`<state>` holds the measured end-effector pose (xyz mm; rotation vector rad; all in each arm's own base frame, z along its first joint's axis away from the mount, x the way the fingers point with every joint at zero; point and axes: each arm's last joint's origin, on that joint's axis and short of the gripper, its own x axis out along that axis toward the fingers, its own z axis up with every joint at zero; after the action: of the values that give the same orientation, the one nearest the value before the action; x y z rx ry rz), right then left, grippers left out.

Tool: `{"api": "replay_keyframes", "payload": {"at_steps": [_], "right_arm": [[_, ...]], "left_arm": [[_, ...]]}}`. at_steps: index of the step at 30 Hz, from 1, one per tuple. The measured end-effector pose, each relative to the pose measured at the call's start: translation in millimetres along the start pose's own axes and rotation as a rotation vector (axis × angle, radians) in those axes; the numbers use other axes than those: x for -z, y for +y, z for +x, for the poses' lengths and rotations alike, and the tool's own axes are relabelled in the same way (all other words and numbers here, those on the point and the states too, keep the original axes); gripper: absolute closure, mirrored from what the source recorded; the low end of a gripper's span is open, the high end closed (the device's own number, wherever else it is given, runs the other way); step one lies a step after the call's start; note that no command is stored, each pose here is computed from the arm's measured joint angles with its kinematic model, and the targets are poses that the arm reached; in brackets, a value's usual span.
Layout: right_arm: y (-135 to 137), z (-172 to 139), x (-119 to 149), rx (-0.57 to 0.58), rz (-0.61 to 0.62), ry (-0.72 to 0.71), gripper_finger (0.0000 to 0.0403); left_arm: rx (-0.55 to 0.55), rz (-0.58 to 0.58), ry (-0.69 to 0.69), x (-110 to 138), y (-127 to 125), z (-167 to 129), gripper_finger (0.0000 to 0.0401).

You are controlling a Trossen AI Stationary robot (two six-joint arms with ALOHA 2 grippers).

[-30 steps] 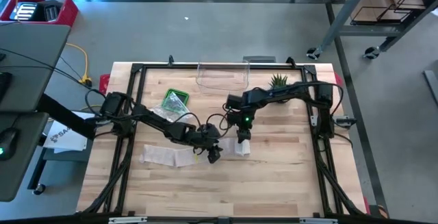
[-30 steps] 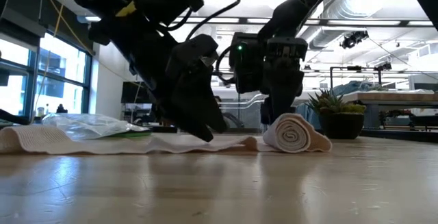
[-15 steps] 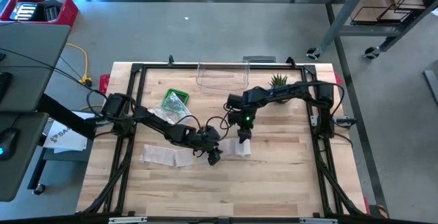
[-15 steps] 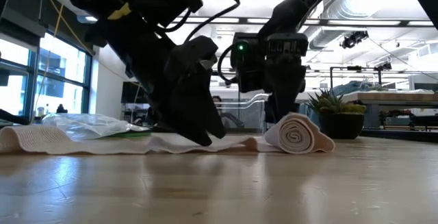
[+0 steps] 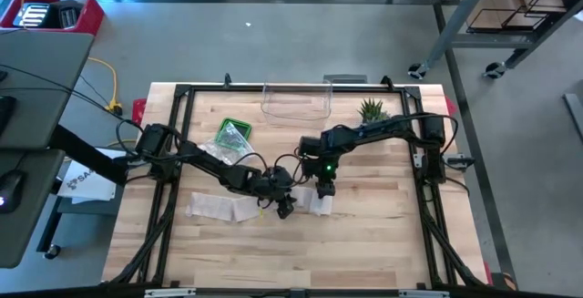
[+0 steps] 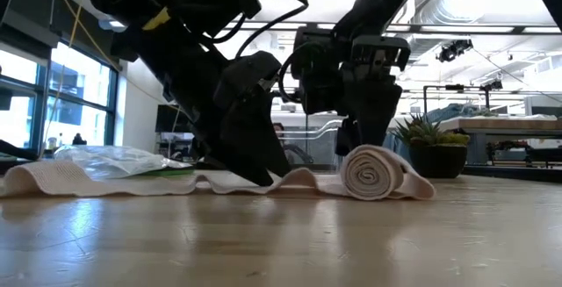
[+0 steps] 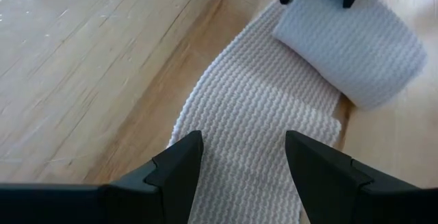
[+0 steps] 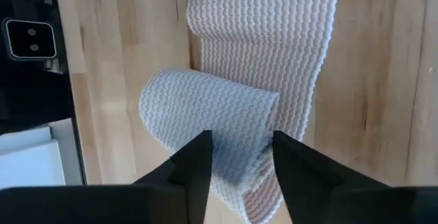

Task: Roll bandage
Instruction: Roll the bandage

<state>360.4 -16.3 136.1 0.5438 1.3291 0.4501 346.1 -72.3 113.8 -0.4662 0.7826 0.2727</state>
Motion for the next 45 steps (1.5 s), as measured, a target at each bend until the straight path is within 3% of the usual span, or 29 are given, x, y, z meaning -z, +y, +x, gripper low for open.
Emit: {"api": "replay_keyframes", "payload": {"at_steps": [11, 33, 45], "right_arm": [[6.3, 6.2, -0.4, 0.068, -0.03, 0.005, 0.0395], [10.4, -30.9, 2.2, 0.0, -0.067, -0.026, 0.0402], [12.3, -33.4, 1.4, 0.019, -0.063, -0.016, 0.0403]], "left_arm": [[-0.02, -0.014, -0.007, 0.4, 0.9, 0.0, 0.019], [0.0, 0.095, 0.04, 21.6, -18.6, -6.9, 0.019], [0.083, 0.316, 0.091, 24.4, -21.5, -7.5, 0.019]]}}
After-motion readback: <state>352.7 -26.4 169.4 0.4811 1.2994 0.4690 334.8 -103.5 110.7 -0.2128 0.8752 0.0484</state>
